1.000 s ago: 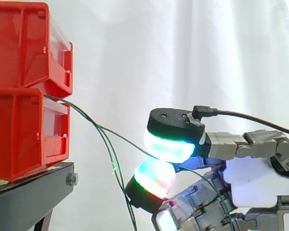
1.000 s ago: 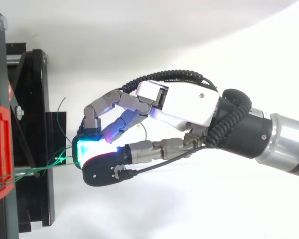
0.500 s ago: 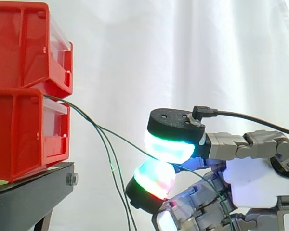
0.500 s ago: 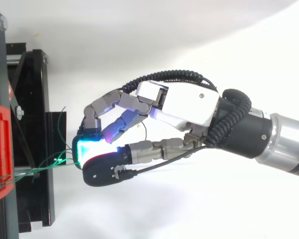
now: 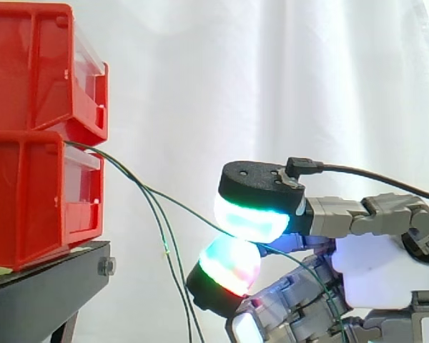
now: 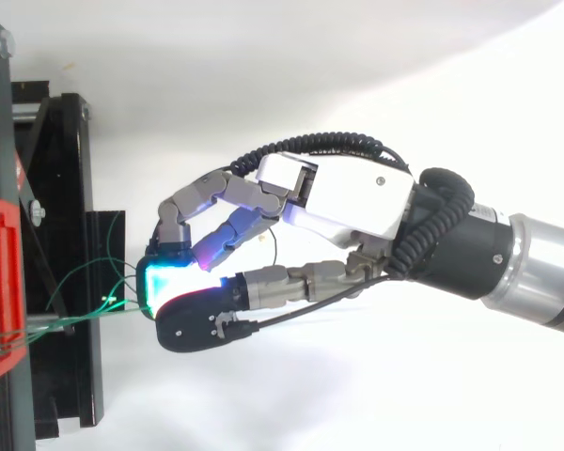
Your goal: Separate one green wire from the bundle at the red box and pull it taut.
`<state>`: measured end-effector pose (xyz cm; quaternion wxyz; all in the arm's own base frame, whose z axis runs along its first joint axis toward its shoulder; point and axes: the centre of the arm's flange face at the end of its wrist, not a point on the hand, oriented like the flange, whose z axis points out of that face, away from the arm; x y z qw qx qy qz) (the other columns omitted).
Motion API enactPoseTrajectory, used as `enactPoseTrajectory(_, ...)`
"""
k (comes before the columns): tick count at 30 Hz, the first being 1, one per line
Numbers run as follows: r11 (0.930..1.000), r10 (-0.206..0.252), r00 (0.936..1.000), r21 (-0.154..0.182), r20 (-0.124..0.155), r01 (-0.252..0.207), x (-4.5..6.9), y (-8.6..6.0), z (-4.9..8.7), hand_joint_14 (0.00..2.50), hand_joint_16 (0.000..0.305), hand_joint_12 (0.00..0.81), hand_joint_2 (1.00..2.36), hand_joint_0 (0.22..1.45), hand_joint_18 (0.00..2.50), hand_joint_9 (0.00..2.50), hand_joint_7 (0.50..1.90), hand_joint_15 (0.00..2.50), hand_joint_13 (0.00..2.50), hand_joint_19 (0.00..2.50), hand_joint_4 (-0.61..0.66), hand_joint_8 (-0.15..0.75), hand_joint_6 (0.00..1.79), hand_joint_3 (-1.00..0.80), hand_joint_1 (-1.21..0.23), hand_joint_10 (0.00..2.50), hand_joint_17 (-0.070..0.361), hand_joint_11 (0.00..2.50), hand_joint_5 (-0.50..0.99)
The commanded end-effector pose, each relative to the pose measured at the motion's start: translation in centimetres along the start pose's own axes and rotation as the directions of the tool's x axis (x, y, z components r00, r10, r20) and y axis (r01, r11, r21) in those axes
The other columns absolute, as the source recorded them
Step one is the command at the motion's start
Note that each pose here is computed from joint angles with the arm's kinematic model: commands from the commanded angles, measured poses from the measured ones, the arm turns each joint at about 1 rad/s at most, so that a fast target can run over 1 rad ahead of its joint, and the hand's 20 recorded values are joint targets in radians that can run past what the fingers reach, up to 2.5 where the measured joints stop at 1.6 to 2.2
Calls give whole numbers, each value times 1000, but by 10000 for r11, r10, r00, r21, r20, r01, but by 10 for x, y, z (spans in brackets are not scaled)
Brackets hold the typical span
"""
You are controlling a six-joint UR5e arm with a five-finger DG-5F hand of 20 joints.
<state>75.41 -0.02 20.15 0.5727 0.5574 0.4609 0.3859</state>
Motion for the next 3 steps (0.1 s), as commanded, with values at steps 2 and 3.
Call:
enactPoseTrajectory(2, 10000, 0, 10000, 1, 5, 0, 0, 0, 0, 21, 57, 363, 1033, 647, 682, 1012, 1221, 552, 886, 458, -124, 294, 928, -9, -724, 28, 128, 784, -185)
enactPoseTrajectory(3, 10000, -1, 10000, -1, -10, 1, 1, 0, 0, 23, 57, 362, 1032, 648, 682, 1010, 1222, 545, 884, 458, -124, 290, 928, -10, -724, 28, 128, 794, -185)
